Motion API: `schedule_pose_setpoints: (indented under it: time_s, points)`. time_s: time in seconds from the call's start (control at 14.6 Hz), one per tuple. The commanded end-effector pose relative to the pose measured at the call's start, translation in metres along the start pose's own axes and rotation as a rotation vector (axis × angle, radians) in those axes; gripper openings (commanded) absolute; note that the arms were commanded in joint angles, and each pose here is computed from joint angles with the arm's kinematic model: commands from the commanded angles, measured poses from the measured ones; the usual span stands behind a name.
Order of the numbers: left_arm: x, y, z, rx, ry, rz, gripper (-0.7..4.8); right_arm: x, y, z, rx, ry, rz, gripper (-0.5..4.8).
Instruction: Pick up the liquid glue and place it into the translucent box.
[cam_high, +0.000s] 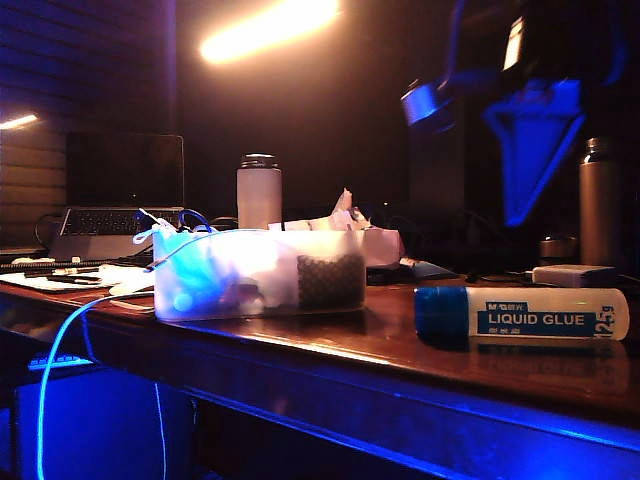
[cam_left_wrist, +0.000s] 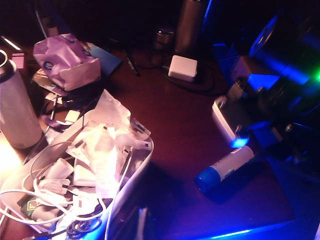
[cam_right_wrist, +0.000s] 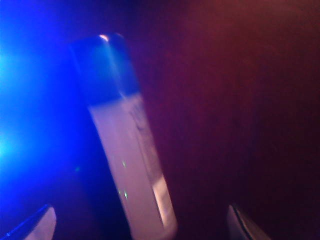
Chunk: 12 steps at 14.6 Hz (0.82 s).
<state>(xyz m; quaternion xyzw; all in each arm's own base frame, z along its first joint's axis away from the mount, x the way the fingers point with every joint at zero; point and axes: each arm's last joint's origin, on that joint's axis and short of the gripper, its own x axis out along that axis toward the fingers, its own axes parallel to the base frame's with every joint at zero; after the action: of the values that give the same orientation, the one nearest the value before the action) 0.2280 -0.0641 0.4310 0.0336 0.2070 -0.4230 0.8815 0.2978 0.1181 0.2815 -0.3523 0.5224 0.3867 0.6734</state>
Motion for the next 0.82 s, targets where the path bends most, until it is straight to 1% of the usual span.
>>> schedule_pose_setpoints:
  time_s: [0.07,0.21,0.34,0.69,0.76,0.82]
  points:
    - [-0.002,-0.001,0.001,0.006,-0.006,-0.006,-0.06,0.020,0.005,0.017,-0.049,-0.017,0.064,4.76]
    - [-0.002,-0.001,0.001,0.005,-0.003,-0.007,-0.06,0.038,0.008,0.025,-0.067,0.020,0.101,4.76]
    - [-0.002,-0.001,0.001,0.003,-0.001,-0.007,-0.06,0.047,0.007,0.027,-0.069,0.032,0.111,4.76]
    - [-0.002,-0.001,0.000,0.002,0.001,-0.008,-0.06,0.057,0.000,0.034,-0.075,-0.010,0.078,4.70]
    - [-0.002,-0.001,0.000,0.001,0.001,-0.008,-0.06,0.060,0.000,0.036,-0.075,-0.020,0.092,4.70]
    - [-0.002,-0.001,0.000,0.001,0.002,-0.008,-0.06,0.063,0.000,0.036,-0.074,-0.022,0.102,4.59]
